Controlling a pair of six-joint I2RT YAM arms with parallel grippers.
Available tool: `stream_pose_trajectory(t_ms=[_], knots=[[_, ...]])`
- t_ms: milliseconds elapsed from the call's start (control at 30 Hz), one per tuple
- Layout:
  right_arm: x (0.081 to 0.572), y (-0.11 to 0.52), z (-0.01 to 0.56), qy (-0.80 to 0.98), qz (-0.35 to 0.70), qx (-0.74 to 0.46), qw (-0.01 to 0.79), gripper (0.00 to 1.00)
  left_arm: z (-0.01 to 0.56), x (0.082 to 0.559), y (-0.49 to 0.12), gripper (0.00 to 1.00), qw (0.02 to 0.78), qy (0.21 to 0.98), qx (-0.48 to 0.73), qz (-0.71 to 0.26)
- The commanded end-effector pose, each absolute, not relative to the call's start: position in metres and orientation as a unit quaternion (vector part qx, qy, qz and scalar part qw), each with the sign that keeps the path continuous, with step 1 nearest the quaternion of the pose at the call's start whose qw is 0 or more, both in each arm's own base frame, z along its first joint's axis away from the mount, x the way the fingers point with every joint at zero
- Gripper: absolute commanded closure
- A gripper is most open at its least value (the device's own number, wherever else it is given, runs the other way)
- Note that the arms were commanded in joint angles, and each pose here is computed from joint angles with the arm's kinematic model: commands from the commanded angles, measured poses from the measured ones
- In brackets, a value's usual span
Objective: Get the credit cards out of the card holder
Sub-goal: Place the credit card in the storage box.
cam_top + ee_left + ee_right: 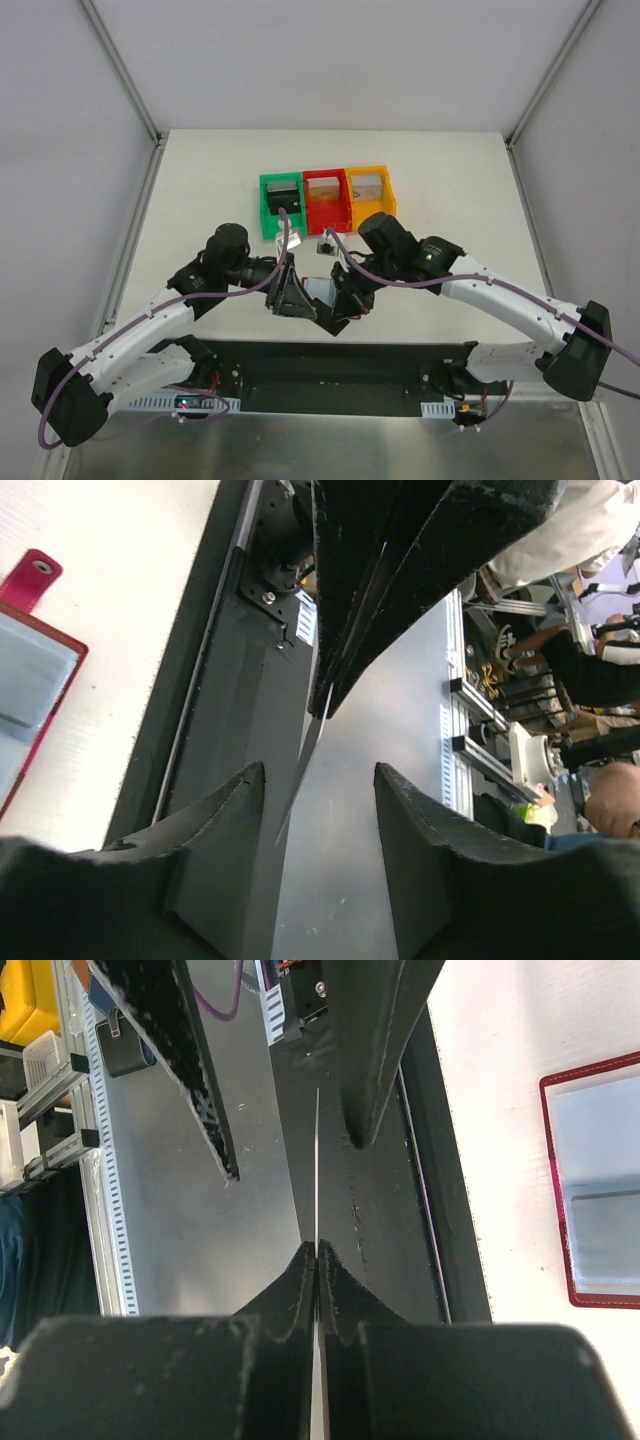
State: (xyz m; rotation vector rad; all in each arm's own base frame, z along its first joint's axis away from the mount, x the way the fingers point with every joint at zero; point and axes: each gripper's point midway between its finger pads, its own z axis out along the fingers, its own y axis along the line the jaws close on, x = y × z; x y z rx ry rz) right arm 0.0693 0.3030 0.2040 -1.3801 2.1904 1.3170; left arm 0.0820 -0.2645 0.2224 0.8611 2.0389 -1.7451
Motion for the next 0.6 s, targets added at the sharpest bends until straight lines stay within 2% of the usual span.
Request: stream_pose_trajectory(t_ms=[0, 67, 200, 300, 333, 367, 433, 500, 567], knots=[[0.07, 0.313, 0.224, 0.728, 0.471, -0.48, 0.136, 1.0, 0.237, 0.083, -0.273, 0.6, 0.19, 0.689, 0.338, -0.612], [0.07, 0.313, 0.224, 0.727, 0.471, -0.48, 0.137, 0.99, 0.234, 0.083, -0.274, 0.73, 0.183, 0.691, 0.338, -0.613], [0.069, 0.312, 0.224, 0.727, 0.471, -0.481, 0.138, 1.0, 0.234, 0.084, -0.274, 0.84, 0.188, 0.69, 0.338, -0.611], [0.07, 0.311, 0.223, 0.729, 0.469, -0.479, 0.139, 1.0, 0.236, 0.083, -0.275, 0.96, 0.192, 0.688, 0.342, -0.611], [0.07, 0.311, 0.223, 0.728, 0.47, -0.479, 0.139, 0.96, 0.236, 0.083, -0.275, 1.0, 0.193, 0.688, 0.342, -0.61], [0.069, 0.311, 0.223, 0.727, 0.472, -0.479, 0.138, 0.83, 0.235, 0.085, -0.276, 1.0, 0.197, 0.691, 0.338, -0.607], [0.067, 0.311, 0.224, 0.723, 0.479, -0.478, 0.14, 0.66, 0.232, 0.091, -0.276, 1.0, 0.211, 0.7, 0.328, -0.598], [0.069, 0.311, 0.226, 0.723, 0.484, -0.469, 0.152, 0.56, 0.232, 0.095, -0.275, 1.0, 0.23, 0.704, 0.321, -0.59], [0.078, 0.309, 0.23, 0.727, 0.49, -0.448, 0.174, 0.52, 0.233, 0.101, -0.273, 1.0, 0.252, 0.708, 0.311, -0.581]])
